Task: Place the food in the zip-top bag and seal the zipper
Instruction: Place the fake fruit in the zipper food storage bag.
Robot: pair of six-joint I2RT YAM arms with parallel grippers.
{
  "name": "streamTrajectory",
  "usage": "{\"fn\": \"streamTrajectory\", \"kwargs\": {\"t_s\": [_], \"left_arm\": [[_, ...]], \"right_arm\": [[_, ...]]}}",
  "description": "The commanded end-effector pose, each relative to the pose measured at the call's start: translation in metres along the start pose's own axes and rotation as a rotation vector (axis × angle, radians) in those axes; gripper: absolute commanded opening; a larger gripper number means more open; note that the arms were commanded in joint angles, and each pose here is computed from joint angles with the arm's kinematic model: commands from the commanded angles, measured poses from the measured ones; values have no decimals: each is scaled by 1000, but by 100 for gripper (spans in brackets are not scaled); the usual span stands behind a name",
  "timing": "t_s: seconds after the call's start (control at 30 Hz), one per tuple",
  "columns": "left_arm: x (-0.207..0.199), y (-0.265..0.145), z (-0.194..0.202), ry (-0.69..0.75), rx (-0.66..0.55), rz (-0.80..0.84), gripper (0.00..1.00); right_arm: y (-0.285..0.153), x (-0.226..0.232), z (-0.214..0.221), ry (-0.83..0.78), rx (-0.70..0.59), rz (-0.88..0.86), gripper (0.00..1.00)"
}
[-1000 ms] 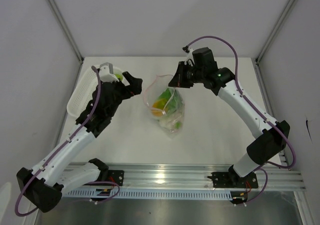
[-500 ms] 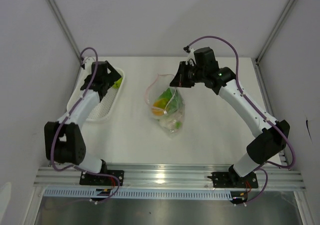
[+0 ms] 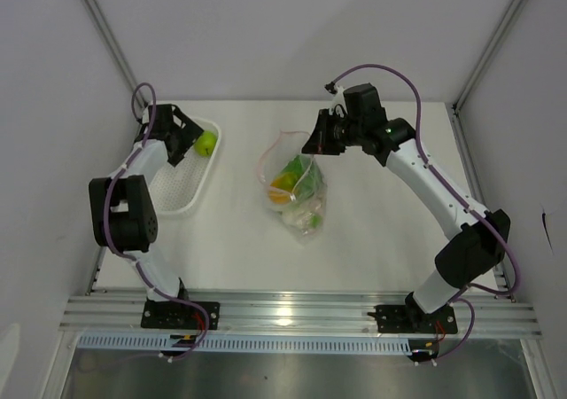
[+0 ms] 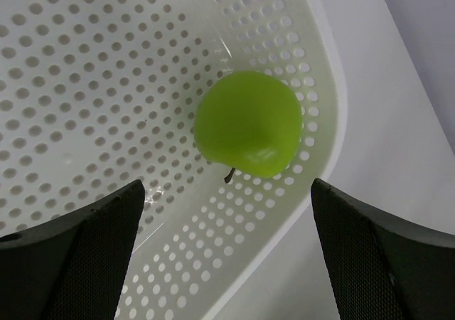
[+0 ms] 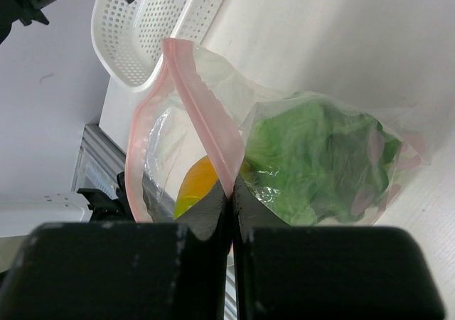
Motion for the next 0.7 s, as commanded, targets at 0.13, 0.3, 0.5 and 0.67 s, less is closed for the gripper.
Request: {"fn": "streamTrajectory", "kwargs": {"t_s": [0.13,0.3,0.5,0.67], "left_arm": [[-42,18,-11,51,73,160,100],[-33,35,-1,25,122,134,100],[-27,42,2,20,136,107,100],[-22,49,6,21,150,93,100]], "right_arm": [[9,-1,-3,-13,-1,-19,2],[9,-2,-3,-13,0,-15,2],[9,-3,-3,-12,0,-13,2],[12,-2,-2,-3,5,-23,2]]}}
Point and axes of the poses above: each gripper's point midway between its finger pads, its own y axis out along the fingers, its own x axis along the line the jaws close on, z = x × y, the point moved 1 cm from there along -y, back along the fingers, and after that the axes turned 5 degrees about y, right-handed, at the moved point
